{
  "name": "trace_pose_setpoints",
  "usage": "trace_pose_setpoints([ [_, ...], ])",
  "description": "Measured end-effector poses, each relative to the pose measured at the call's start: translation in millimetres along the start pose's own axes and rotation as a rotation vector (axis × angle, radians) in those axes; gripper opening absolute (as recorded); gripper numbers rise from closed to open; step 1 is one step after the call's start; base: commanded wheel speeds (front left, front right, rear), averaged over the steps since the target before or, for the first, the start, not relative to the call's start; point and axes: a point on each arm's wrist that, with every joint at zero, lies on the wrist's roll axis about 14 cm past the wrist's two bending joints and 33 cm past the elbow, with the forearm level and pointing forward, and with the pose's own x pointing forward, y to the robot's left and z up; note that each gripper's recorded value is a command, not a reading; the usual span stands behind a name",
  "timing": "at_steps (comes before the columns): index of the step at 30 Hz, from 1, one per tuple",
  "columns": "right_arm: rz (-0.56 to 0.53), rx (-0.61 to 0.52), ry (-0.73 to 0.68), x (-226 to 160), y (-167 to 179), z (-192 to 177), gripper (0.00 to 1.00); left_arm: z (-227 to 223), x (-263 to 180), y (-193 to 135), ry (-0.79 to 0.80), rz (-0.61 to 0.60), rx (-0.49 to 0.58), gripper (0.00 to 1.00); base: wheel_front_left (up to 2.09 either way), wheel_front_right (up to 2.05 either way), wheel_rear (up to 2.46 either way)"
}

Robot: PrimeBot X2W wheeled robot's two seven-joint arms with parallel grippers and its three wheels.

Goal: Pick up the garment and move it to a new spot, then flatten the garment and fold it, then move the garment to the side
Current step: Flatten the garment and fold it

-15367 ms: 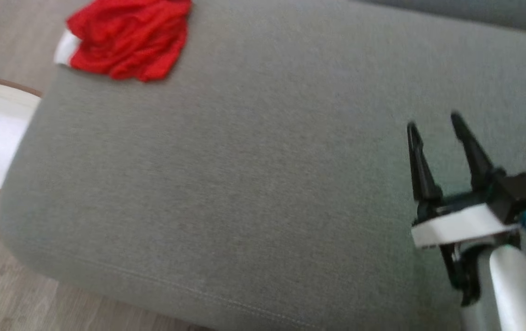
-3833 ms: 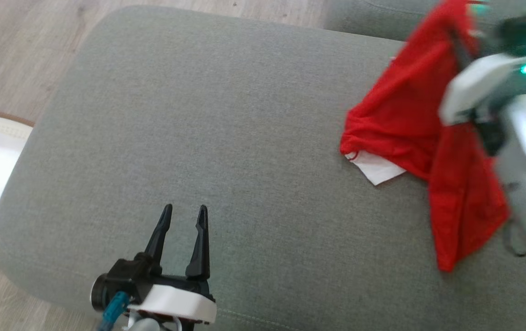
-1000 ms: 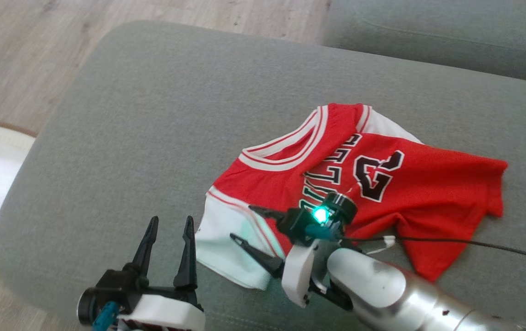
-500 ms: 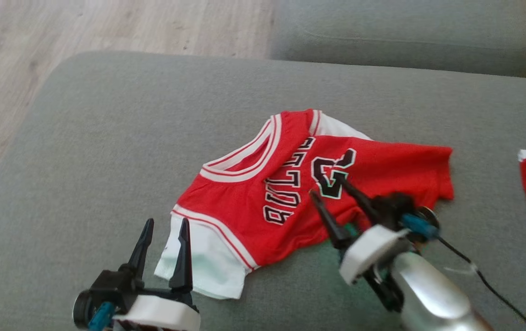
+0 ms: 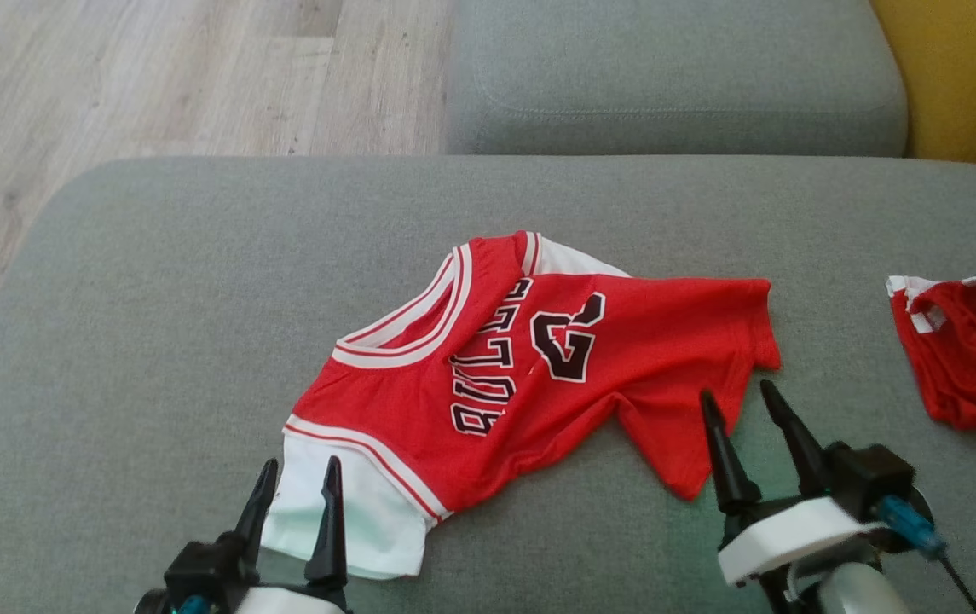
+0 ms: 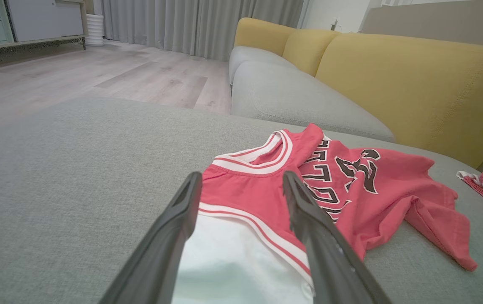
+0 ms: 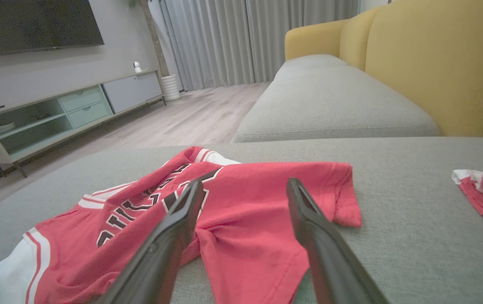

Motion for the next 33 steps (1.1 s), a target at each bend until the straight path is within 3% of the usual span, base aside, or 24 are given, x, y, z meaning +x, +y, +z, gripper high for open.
trace_pose_setpoints([
  [28, -0.069, 0.035, -0.028, -17, -16, 13, 1.0, -11, -6, 18, 0.019, 0.044, -0.001, 1.0, 0.0, 0.0, 0.0],
  [33, -0.069, 0.037, -0.016, -16, -16, 10, 1.0, -30, -9, 28, 0.107, 0.075, 0.017, 1.0, 0.0, 0.0, 0.0],
])
